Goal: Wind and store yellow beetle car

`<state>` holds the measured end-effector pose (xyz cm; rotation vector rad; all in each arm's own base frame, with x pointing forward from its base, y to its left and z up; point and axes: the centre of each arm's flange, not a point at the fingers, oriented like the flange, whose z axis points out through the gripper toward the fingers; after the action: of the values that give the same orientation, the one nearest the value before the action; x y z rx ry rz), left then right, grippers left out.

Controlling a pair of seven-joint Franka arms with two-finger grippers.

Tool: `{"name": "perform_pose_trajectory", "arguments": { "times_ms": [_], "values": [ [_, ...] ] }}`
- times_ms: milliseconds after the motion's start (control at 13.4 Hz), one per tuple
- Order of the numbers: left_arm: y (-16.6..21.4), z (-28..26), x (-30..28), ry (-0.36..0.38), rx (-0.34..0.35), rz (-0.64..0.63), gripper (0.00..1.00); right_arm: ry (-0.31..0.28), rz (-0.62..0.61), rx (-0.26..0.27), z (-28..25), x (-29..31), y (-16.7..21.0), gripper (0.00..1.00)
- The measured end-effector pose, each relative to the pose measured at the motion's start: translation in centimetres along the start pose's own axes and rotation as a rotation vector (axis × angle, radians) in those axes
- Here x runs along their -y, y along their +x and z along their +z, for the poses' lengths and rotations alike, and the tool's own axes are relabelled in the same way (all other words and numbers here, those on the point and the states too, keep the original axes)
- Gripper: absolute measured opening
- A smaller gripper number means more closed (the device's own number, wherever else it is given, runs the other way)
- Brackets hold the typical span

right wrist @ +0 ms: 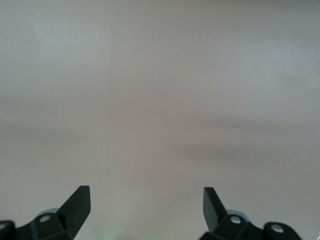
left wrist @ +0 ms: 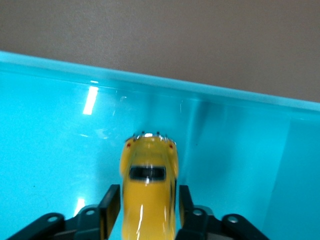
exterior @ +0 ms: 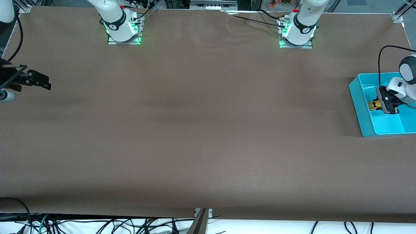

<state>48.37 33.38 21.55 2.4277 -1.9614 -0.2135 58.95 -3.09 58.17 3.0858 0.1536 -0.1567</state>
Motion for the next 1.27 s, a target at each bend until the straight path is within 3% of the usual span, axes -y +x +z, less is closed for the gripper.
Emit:
{"name": "perform_pose_trajectory", "arguments": {
  "times_ms": [224,299,673,897,1271],
  "values": [
    [0.4,-3.7,1.4,0.023,0.027,0.020,0.94,0.000,0.000,0.000,0.0,0.0,0.0,1.00],
    [1.0,-6.1,2.0,0.000,0.039,0.030,1.00,0.000,0.000,0.000,0.0,0.0,0.0,1.00],
    [8.5,-22.0,4.6,-0.115,0.055,-0.005,1.00,0.000,0.000,-0.001,0.0,0.0,0.0,1.00],
    [15.0,-26.9,4.4,-0.141,0.062,-0.156,1.00,0.000,0.001,-0.001,0.0,0.0,0.0,1.00],
    [26.6,-32.7,3.5,-0.113,-0.014,-0.446,1.00,0.000,0.001,-0.001,0.0,-0.1,0.0,1.00]
  ]
}}
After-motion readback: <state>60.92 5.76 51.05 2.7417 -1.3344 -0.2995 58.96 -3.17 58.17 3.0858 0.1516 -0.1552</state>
